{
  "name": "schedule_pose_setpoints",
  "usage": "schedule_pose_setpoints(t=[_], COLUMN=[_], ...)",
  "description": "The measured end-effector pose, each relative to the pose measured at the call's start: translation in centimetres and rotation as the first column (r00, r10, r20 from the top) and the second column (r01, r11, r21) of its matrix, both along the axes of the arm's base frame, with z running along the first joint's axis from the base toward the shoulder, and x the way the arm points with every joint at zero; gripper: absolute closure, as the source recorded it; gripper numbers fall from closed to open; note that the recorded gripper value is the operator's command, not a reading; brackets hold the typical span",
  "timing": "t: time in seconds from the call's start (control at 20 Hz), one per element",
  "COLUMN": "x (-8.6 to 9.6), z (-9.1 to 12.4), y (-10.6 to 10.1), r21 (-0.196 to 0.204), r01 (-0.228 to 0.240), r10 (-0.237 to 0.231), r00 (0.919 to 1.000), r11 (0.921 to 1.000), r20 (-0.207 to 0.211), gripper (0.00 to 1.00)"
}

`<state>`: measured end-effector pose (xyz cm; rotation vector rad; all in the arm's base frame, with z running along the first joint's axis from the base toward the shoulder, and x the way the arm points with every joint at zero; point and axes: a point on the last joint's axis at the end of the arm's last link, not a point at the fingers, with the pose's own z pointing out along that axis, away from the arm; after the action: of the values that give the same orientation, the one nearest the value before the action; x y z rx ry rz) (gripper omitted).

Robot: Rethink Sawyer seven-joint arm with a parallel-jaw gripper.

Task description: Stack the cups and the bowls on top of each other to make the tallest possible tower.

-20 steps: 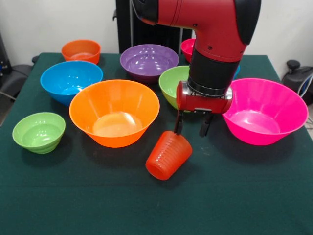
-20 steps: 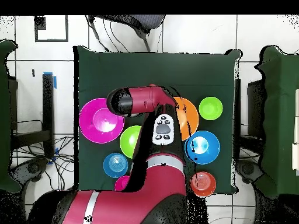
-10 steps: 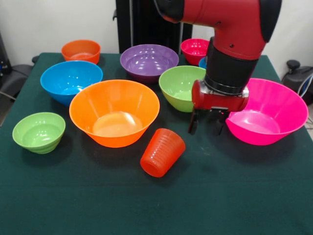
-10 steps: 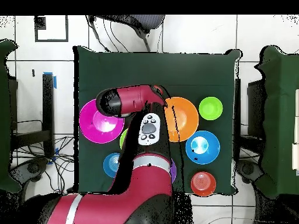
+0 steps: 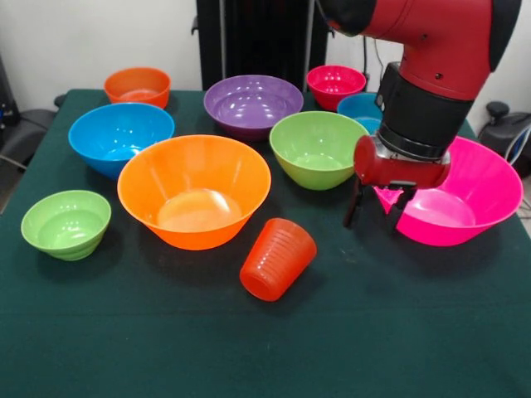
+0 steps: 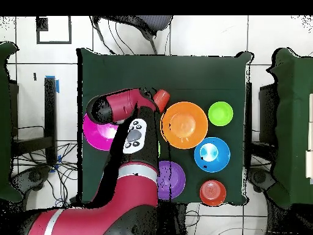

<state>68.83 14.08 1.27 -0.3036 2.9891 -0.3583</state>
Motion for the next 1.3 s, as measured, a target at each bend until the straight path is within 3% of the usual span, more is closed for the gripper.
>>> schedule_pose_setpoints(t=[0.6, 1.05, 1.3], x=[-0.8, 0.1, 0.4], z=[-0.6, -0.3, -0.5], y=[-1.4, -2.5, -3.5], r21=[-0.049, -0.077, -0.118], r01=[-0.02, -0.028, -0.062], r10=[0.019, 0.026, 0.06], r00=[0.9995, 0.9993, 0.998], r11=[0.9986, 0.9967, 0.991], r20=[-0.024, -0.026, -0.019], gripper=[0.0, 0.0, 0.0])
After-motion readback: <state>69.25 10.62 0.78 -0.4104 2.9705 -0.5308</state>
